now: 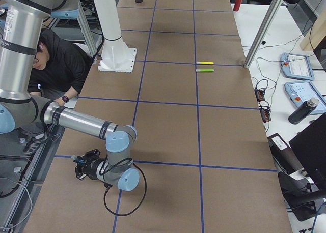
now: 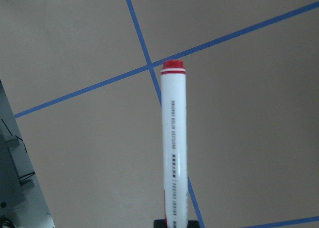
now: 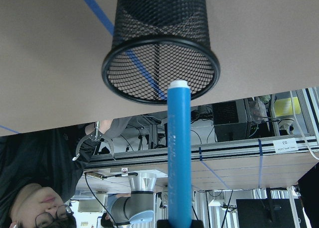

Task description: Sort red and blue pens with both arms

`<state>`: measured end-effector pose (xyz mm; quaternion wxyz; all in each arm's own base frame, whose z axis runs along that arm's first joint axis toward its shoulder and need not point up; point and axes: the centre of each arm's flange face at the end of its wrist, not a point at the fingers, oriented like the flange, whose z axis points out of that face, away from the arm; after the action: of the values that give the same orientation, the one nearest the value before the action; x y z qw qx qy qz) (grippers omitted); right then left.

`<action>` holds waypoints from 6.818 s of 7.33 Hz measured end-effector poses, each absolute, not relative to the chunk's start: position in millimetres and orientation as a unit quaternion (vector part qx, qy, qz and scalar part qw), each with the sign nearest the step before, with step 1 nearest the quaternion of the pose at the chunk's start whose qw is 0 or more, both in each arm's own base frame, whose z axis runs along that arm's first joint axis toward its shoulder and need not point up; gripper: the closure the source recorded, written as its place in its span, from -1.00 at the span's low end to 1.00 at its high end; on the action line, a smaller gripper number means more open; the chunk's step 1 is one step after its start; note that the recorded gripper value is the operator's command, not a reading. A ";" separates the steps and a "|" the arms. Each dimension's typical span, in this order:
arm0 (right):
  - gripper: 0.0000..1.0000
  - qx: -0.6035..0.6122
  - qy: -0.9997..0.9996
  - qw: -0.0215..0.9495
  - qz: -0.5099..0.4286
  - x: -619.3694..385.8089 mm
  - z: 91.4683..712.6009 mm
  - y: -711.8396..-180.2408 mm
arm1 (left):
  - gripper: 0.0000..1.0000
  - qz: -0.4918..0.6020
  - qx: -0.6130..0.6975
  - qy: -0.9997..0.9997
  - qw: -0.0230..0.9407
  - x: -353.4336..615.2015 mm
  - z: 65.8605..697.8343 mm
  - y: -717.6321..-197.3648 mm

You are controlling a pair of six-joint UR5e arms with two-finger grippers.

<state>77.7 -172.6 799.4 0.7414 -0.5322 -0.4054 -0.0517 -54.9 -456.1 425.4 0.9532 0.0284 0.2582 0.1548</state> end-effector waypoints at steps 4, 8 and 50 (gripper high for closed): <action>1.00 -0.532 -0.399 0.746 -0.042 77.3 803.9 -174.1 | 1.00 0.155 0.031 0.259 0.953 -55.3 423.0 -455.5; -0.89 -0.531 -0.402 0.745 -0.038 76.5 803.5 -174.1 | 1.00 0.154 0.029 0.260 0.953 -55.3 422.1 -454.5; -0.98 -0.088 -0.337 0.937 -0.024 79.7 616.8 -464.7 | -0.67 -0.199 -0.476 0.489 0.704 -100.8 842.1 -60.1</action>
<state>79.7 -464.7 616.8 0.9370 -0.0881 -0.3371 -0.0242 -100.8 -60.1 842.1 0.7038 -0.4756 0.4887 -0.1990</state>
